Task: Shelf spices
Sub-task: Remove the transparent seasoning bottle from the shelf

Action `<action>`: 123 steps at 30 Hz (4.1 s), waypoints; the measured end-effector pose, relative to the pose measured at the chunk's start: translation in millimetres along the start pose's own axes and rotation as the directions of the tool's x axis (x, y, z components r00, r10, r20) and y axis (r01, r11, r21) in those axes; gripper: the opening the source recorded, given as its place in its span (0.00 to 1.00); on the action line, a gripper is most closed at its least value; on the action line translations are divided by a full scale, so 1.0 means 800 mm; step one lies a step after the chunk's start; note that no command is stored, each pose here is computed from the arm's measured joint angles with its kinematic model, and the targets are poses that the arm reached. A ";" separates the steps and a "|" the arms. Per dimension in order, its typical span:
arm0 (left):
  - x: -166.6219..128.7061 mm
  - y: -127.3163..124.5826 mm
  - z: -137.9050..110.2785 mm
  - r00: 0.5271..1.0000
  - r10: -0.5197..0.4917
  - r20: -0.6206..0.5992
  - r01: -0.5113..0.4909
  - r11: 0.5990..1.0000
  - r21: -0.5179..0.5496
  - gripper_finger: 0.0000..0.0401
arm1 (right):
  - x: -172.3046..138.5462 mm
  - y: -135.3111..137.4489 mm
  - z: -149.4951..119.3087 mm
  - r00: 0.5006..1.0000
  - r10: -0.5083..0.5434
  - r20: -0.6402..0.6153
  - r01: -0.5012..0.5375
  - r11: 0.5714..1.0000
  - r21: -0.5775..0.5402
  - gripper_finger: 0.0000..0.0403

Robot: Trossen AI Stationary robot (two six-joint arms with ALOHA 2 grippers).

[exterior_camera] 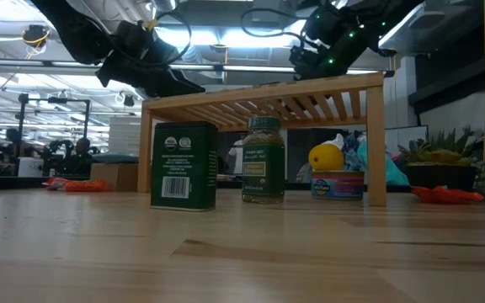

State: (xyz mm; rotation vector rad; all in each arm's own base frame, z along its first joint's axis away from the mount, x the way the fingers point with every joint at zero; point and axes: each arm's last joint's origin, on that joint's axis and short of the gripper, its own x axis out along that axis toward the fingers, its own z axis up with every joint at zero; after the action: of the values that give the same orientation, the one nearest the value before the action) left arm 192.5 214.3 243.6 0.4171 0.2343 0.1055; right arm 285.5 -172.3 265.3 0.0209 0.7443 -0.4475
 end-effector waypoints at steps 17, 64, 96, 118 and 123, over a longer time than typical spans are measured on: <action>0.000 0.000 0.000 1.000 0.000 0.000 0.000 1.000 0.006 0.94 | 0.001 0.002 -0.001 0.998 0.069 0.001 -0.069 0.996 0.052 0.48; 0.000 -0.002 -0.002 1.000 -0.010 -0.014 0.010 0.999 -0.039 0.94 | -0.036 0.164 0.028 0.928 0.372 0.020 -0.369 0.924 -0.103 0.48; -0.025 -0.036 0.017 0.980 -0.158 -0.122 0.135 0.974 -0.182 0.94 | -0.073 0.385 -0.074 0.948 0.287 -0.138 -0.280 0.957 0.071 0.48; -0.053 -0.060 0.025 0.945 -0.254 -0.206 0.211 0.955 -0.210 0.94 | -0.002 0.425 -0.117 0.941 0.277 -0.192 -0.257 0.958 0.125 0.48; -0.053 -0.060 0.025 0.944 -0.257 -0.207 0.212 0.953 -0.215 0.94 | 0.013 0.430 -0.123 0.945 0.274 -0.176 -0.253 0.958 0.132 0.48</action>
State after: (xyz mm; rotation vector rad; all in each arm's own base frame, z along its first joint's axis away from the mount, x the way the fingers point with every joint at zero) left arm 158.9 156.4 249.9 0.1825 0.5005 -0.0598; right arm 366.0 152.2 138.3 0.2662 0.8935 -0.2299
